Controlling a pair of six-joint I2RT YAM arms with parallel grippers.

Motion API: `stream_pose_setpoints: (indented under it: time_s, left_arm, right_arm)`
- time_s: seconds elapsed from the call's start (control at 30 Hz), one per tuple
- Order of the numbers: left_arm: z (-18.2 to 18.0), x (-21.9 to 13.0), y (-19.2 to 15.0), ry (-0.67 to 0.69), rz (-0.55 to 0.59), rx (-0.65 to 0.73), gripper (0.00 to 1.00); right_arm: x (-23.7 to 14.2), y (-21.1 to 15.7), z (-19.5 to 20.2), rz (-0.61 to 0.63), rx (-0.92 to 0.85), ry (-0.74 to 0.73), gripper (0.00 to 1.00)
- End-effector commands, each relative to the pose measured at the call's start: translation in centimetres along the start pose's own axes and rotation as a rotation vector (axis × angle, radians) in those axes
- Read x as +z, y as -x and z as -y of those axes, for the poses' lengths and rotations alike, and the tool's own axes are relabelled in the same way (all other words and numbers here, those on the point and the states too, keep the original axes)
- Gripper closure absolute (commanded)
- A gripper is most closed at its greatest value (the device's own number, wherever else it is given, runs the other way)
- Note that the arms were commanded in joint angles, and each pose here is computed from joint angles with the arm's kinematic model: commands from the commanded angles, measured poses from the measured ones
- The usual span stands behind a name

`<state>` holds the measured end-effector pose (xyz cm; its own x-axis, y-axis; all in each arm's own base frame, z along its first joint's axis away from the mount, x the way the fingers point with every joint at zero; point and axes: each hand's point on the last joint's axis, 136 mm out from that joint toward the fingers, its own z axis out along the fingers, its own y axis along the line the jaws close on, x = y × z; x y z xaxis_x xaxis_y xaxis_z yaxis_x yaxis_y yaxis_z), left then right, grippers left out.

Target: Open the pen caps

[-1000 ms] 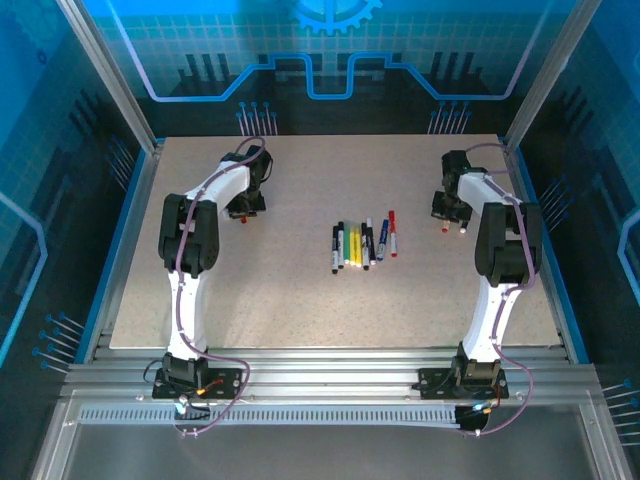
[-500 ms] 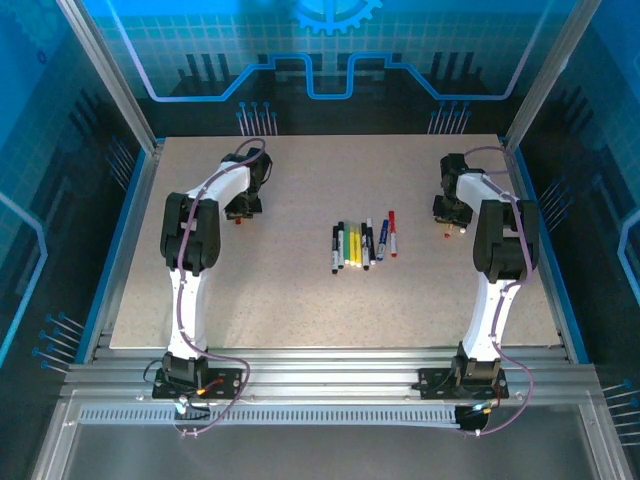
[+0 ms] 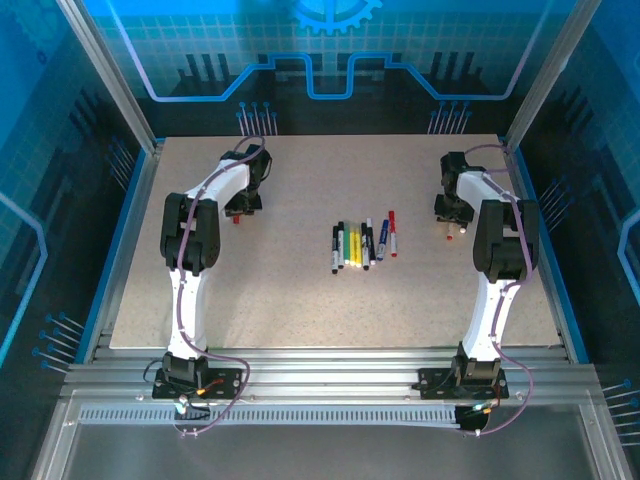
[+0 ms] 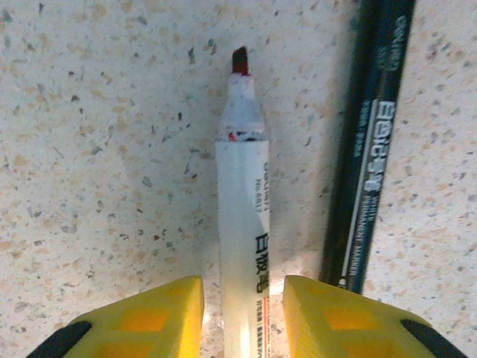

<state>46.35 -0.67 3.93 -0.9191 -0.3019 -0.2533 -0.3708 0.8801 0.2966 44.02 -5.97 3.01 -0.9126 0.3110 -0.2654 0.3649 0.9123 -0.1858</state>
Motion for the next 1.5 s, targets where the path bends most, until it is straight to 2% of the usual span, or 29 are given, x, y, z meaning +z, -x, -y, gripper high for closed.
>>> stream_pose_setpoints:
  time_s: [0.0,0.2,0.4,0.53,0.67,0.77,1.0,1.47]
  left_arm:
    - [-1.3,-0.8,0.7,0.03,0.011,-0.009,0.71]
    - [-2.3,-3.8,1.9,0.016,0.09,-0.063,0.62]
    - [-1.4,-7.5,1.8,-0.066,0.144,-0.074,0.62]
    - [1.3,-10.5,1.0,-0.195,0.189,-0.058,0.62]
    - [5.4,-13.1,-0.6,-0.361,0.201,-0.033,0.62]
    - [8.5,-14.4,-2.1,-0.418,0.191,0.017,0.62]
    - [13.6,-14.1,-5.1,-0.452,0.143,0.123,0.63]
    - [17.8,-12.1,-8.5,-0.488,0.062,0.208,0.63]
  right_arm:
    - [-1.7,0.5,1.3,0.016,0.015,-0.045,0.66]
    - [-7.3,0.0,1.3,0.121,-0.004,-0.036,0.63]
    - [-12.9,-2.5,0.0,0.219,-0.083,-0.005,0.58]
    - [-16.4,-5.5,-3.8,0.281,-0.136,0.207,0.56]
    - [-18.8,-10.0,-8.7,0.289,-0.162,0.488,0.48]
    - [-19.4,-12.4,-10.1,0.264,-0.142,0.573,0.46]
    - [-17.8,-15.4,-10.9,0.229,-0.124,0.585,0.46]
    - [-15.6,-16.8,-12.3,0.17,-0.135,0.567,0.46]
